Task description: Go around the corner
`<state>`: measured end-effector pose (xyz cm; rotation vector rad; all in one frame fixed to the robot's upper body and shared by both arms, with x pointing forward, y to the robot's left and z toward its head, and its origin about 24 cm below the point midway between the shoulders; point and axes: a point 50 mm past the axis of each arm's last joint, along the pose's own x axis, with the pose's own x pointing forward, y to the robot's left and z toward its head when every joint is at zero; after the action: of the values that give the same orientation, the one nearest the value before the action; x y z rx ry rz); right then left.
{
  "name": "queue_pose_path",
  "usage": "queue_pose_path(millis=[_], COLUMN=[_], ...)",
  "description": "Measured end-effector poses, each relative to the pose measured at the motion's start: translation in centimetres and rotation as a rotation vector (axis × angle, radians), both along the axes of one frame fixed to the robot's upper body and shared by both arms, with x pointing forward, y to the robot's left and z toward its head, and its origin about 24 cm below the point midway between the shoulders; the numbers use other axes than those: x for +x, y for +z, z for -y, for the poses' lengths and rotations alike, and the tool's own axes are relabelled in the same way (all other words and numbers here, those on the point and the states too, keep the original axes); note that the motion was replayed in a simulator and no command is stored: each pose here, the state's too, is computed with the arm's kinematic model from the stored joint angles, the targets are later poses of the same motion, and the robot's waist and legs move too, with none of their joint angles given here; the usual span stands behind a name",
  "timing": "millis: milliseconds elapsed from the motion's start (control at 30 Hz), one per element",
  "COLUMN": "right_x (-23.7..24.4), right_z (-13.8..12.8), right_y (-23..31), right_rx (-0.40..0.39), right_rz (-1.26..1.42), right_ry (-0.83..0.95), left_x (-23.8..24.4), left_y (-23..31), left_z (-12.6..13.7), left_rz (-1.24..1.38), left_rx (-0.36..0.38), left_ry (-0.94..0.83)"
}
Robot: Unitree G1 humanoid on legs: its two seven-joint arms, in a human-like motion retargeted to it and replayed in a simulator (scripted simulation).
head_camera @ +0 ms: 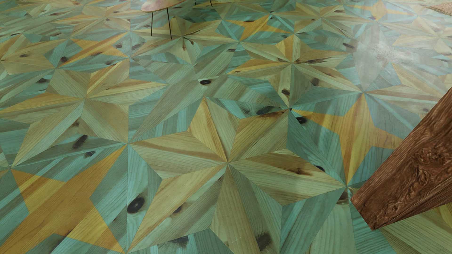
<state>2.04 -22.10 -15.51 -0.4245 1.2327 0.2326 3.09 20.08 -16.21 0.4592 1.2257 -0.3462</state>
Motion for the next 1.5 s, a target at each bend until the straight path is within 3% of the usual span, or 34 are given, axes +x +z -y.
queue_pose_path(millis=[167,233,333,400,700,800,900,1033,1133,1233,1367,1500], right_x=[7.6,8.3,4.1,2.0,-9.5,-11.3,-6.7,1.8,7.5,10.3,4.3,-1.1], right_z=[0.5,1.1,1.0,0.7,3.3,3.8,2.4,-0.7,-1.7,-1.4,-0.8,0.4], right_y=[2.4,2.5,0.8,0.4,0.6,0.8,-0.1,0.6,2.8,4.8,1.3,-0.1], right_rx=[0.008,-0.005,-0.018,-0.014,-0.111,-0.135,-0.086,0.03,0.07,0.076,0.04,-0.017], right_rz=[0.264,0.28,0.121,0.058,-0.296,-0.366,-0.244,0.077,0.288,0.424,0.17,-0.052], right_ry=[0.015,-0.019,-0.033,-0.011,-0.028,-0.042,0.034,0.038,0.09,0.09,0.014,0.068], left_x=[-4.0,-5.0,-6.0,-3.9,11.5,9.7,3.6,-4.8,-8.1,-7.9,-5.6,2.3], left_y=[-0.1,0.0,0.0,-0.1,5.2,4.1,1.2,0.2,0.3,0.2,0.2,1.2], left_z=[0.1,-0.1,-1.1,-2.1,-2.3,-2.7,-3.4,-2.9,-1.5,-1.3,-3.4,-4.2], left_rz=[-0.105,-0.131,-0.176,-0.122,0.425,0.366,0.105,-0.144,-0.213,-0.207,-0.171,0.054], left_rx=[-0.002,0.002,0.039,0.067,0.009,0.014,0.078,0.087,0.045,0.042,0.104,0.107], left_ry=[-0.074,-0.086,-0.07,-0.009,-0.02,0.059,0.023,-0.023,-0.007,0.017,0.006,-0.045])
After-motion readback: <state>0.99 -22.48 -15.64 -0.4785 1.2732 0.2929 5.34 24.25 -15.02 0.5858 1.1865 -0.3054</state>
